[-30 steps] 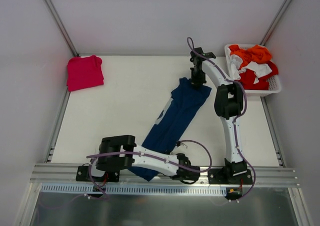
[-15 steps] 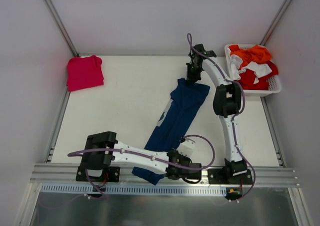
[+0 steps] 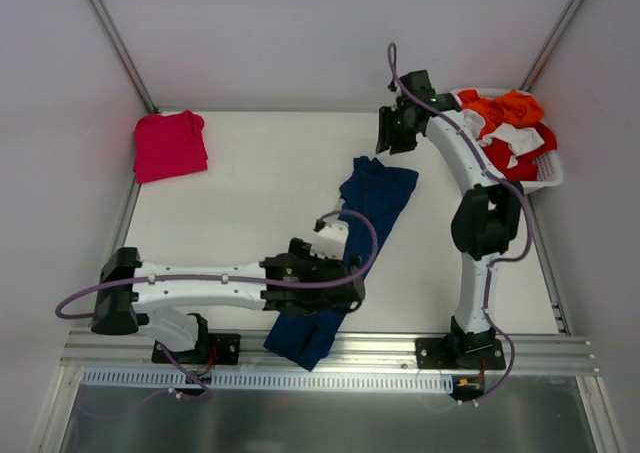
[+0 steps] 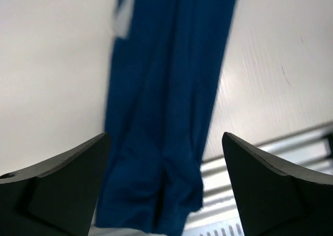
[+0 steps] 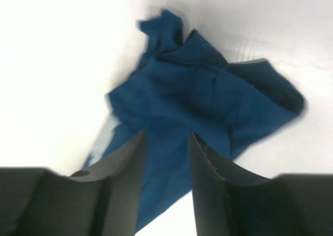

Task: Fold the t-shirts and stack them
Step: Rotate the tshirt 90 degrees

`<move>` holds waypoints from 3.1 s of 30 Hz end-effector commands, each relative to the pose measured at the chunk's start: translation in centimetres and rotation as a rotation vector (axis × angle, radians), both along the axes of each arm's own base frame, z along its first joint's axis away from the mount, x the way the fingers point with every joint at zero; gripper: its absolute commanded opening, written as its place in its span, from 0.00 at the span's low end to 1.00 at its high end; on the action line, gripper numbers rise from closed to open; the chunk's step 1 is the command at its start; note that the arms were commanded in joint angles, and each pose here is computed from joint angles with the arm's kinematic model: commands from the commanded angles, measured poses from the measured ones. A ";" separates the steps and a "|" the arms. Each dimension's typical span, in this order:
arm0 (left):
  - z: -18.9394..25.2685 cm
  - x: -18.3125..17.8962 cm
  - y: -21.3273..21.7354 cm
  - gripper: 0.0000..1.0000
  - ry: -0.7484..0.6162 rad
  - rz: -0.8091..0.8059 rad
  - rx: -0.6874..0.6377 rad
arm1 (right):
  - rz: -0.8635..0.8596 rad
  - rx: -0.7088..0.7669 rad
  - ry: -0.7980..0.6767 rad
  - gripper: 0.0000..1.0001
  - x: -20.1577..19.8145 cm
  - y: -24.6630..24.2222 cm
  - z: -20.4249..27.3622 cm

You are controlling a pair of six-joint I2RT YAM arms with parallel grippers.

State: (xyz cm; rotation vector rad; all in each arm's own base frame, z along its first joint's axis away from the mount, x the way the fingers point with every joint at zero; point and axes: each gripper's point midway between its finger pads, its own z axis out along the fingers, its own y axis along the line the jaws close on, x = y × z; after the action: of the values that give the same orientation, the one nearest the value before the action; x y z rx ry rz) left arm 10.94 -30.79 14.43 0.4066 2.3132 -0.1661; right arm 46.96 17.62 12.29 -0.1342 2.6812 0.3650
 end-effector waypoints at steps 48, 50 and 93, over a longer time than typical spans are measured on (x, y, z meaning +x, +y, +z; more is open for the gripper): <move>-9.0 -1.3 3.9 0.00 0.315 0.066 0.222 | -0.063 -0.345 0.053 0.01 -2.3 -1.2 -5.0; -9.1 -1.5 3.6 0.00 0.327 0.057 0.222 | -0.058 -0.358 0.078 0.00 -2.6 -1.3 -5.7; -12.9 -5.3 -9.7 0.00 0.591 -0.401 -0.188 | 0.004 -0.231 0.146 0.01 0.7 2.3 -9.1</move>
State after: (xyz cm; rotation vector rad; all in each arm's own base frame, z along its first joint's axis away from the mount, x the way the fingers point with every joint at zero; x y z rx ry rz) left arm 5.28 -38.75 1.60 0.7115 2.7687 -0.7136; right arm 46.91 20.11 3.27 -0.2054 2.8521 -0.0047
